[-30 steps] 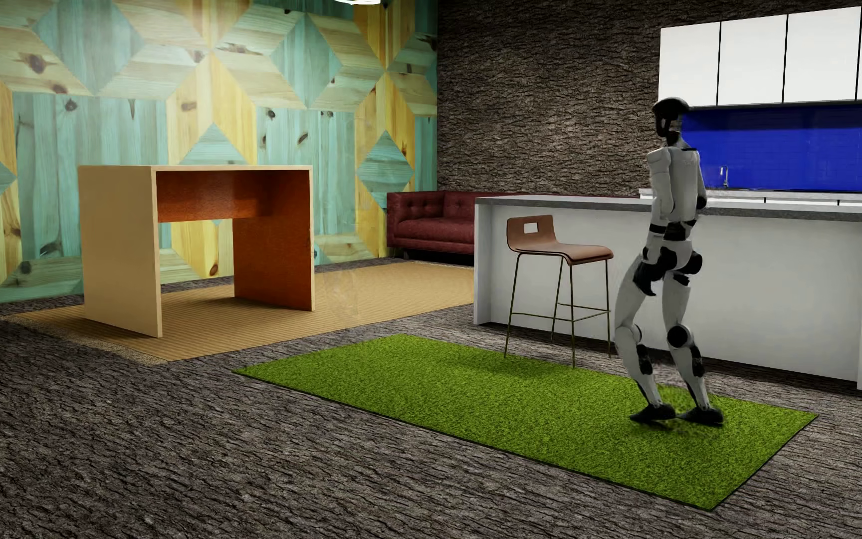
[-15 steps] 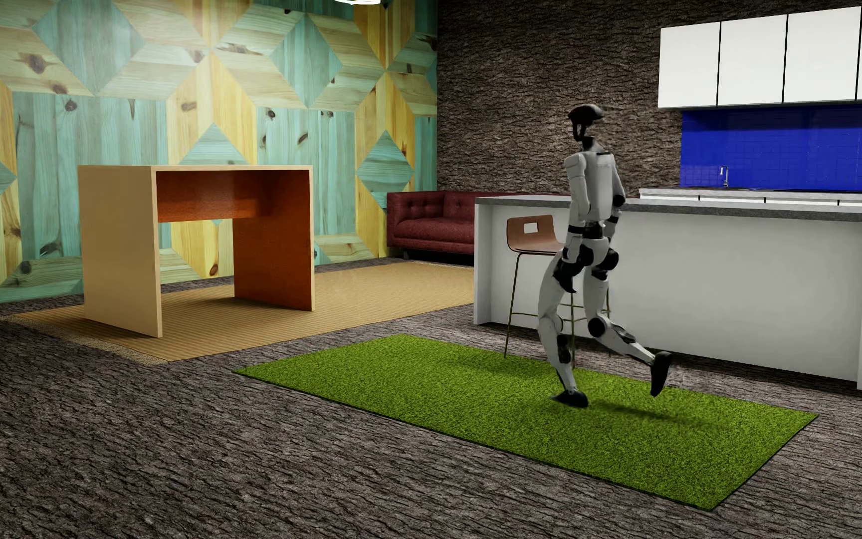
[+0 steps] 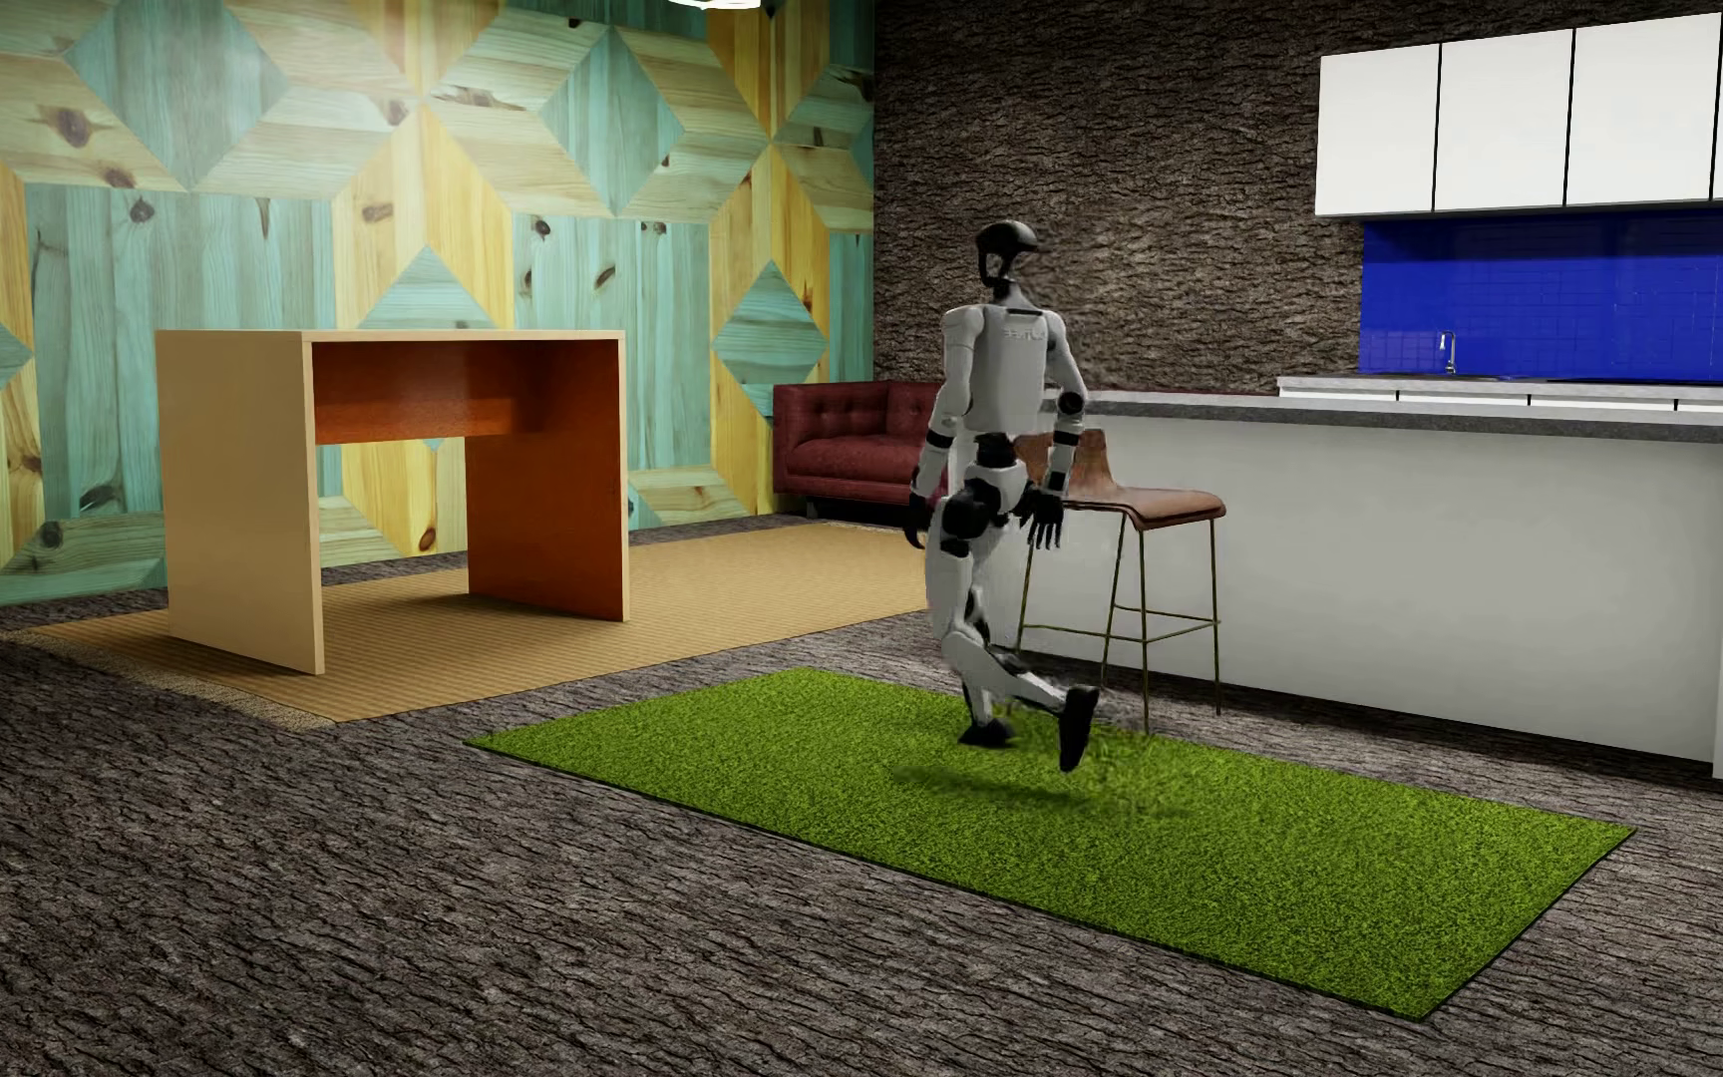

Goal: Head to the desk

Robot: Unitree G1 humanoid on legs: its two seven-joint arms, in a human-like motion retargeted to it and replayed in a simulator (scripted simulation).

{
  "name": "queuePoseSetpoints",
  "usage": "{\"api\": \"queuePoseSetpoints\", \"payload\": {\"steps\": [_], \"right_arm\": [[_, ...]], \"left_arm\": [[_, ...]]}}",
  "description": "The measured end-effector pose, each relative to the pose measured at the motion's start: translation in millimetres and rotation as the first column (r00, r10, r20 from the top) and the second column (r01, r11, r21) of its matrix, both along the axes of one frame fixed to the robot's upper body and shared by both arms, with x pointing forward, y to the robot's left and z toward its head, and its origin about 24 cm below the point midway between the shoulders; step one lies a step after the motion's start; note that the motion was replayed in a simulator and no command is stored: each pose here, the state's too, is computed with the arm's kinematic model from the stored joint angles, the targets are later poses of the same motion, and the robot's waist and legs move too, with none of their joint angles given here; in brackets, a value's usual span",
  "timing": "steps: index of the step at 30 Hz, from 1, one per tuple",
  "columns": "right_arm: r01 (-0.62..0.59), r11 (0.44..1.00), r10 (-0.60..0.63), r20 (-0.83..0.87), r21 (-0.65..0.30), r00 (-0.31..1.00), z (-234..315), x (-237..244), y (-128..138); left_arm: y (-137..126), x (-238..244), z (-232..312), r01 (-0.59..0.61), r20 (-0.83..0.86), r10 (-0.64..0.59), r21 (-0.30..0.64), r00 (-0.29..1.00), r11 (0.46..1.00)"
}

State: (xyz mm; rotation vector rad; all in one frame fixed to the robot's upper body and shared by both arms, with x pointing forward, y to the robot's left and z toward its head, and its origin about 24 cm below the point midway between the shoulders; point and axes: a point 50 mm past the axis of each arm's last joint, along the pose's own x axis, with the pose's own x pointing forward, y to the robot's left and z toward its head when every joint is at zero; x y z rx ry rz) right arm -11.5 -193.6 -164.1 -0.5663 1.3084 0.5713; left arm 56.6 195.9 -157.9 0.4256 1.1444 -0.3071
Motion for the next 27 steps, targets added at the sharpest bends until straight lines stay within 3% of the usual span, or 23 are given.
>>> {"api": "queuePoseSetpoints", "payload": {"steps": [4, 8, 11, 14, 18, 19, 21, 23, 27], "right_arm": [[-0.081, 0.996, 0.074, 0.171, 0.036, 0.982, 6.6, 62.3, 8.6], [-0.022, 0.999, 0.010, 0.385, 0.026, 0.923, 29.1, 137.9, -4.1], [0.049, 0.998, -0.061, 0.472, 0.039, 0.880, 43.5, 160.6, -15.3], [0.121, 0.991, -0.133, 0.363, 0.056, 0.922, 24.4, 122.0, -8.2], [0.044, 0.996, -0.059, 0.236, 0.071, 0.970, 11.8, 75.6, 9.9], [0.020, 0.999, -0.025, 0.147, 0.039, 0.989, 3.2, 53.2, 9.0], [0.084, 0.996, -0.084, 0.072, 0.001, 0.994, -0.4, 26.0, -0.8], [0.044, 0.999, -0.044, 0.012, -0.008, 0.999, -0.4, 3.9, -2.0], [0.031, 0.998, -0.034, -0.079, -0.046, 0.996, 0.7, -27.6, -11.4]], "left_arm": [[7.3, -45.1, -4.3, 0.006, -0.125, -0.003, 0.025, 0.992, 1.000], [21.6, -71.6, -4.4, 0.011, -0.209, 0.004, 0.070, 0.978, 0.997], [24.8, -76.1, -4.9, 0.040, -0.236, -0.020, 0.082, 0.972, 0.996], [29.0, -78.6, -6.4, 0.024, -0.258, 0.004, 0.102, 0.966, 0.994], [12.7, -29.2, -2.4, 0.032, -0.088, -0.029, 0.039, 0.996, 0.999], [12.8, -14.6, 1.1, 0.047, -0.039, -0.046, 0.036, 0.998, 0.998], [12.4, 11.7, 10.0, 0.030, 0.064, -0.031, 0.020, 0.997, 0.999], [24.3, 34.4, 21.4, -0.006, 0.155, 0.000, 0.035, 0.988, 0.999], [39.6, 15.9, 15.8, -0.131, 0.106, 0.124, 0.061, 0.987, 0.990]]}}
